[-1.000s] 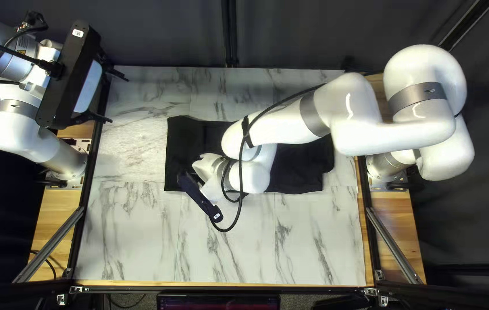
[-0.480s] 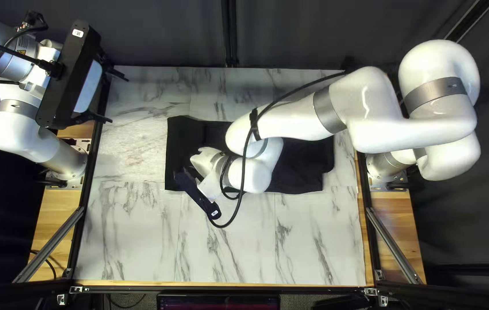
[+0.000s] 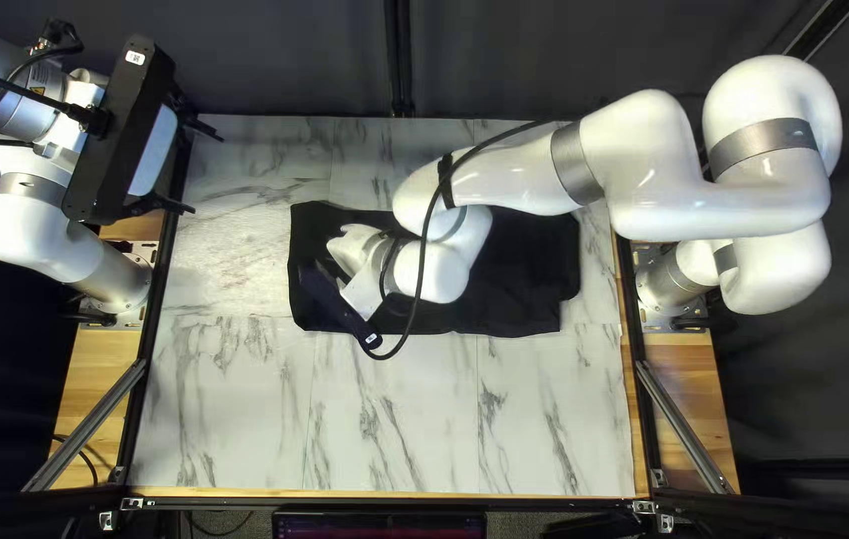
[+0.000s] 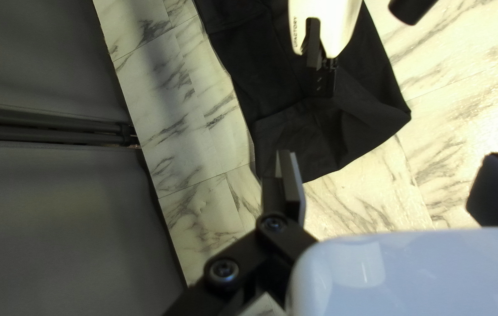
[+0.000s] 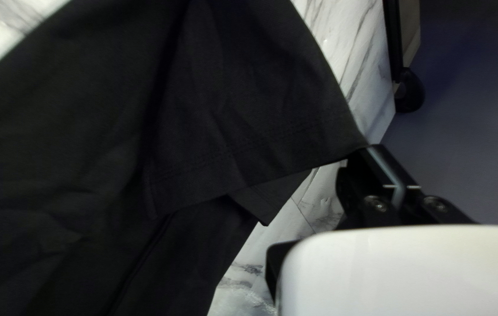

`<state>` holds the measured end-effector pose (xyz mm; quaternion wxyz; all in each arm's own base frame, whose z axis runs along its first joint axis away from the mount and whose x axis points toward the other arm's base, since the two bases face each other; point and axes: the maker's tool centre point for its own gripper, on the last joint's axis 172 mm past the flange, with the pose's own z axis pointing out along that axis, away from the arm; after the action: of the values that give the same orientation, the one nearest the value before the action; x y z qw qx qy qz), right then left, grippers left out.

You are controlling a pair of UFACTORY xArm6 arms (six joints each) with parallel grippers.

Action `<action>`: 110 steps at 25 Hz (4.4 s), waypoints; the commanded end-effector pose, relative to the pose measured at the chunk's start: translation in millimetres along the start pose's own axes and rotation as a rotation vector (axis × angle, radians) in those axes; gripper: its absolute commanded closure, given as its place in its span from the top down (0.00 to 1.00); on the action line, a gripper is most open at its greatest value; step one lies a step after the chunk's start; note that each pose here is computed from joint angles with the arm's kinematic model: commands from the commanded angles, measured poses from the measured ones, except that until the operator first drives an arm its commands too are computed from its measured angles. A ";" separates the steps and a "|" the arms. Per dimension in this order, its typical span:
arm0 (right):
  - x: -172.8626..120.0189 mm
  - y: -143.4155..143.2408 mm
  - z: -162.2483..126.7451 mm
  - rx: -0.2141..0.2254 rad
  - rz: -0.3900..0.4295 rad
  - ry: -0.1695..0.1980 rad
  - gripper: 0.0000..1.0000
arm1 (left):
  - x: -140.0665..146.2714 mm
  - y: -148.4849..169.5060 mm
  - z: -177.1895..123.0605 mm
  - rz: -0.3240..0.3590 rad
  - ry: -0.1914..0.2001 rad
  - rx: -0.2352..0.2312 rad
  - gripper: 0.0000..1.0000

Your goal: Fold t-shirt

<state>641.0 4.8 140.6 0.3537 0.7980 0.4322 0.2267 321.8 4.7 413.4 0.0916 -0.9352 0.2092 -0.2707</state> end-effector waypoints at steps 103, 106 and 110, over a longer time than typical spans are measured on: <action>-87.0 -67.6 -28.0 0.107 0.073 0.104 1.00 | 0.0 0.0 0.0 0.000 0.000 0.000 1.00; -100.3 -57.7 -51.2 0.108 0.110 0.089 1.00 | 0.0 0.0 0.0 0.000 0.000 0.000 1.00; -99.4 -42.0 -67.1 0.130 0.228 0.018 1.00 | 0.0 0.0 0.0 0.000 0.000 0.000 1.00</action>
<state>528.1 -36.9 124.1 0.2753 0.8343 0.4038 0.2553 321.8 4.7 413.4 0.0916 -0.9352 0.2092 -0.2707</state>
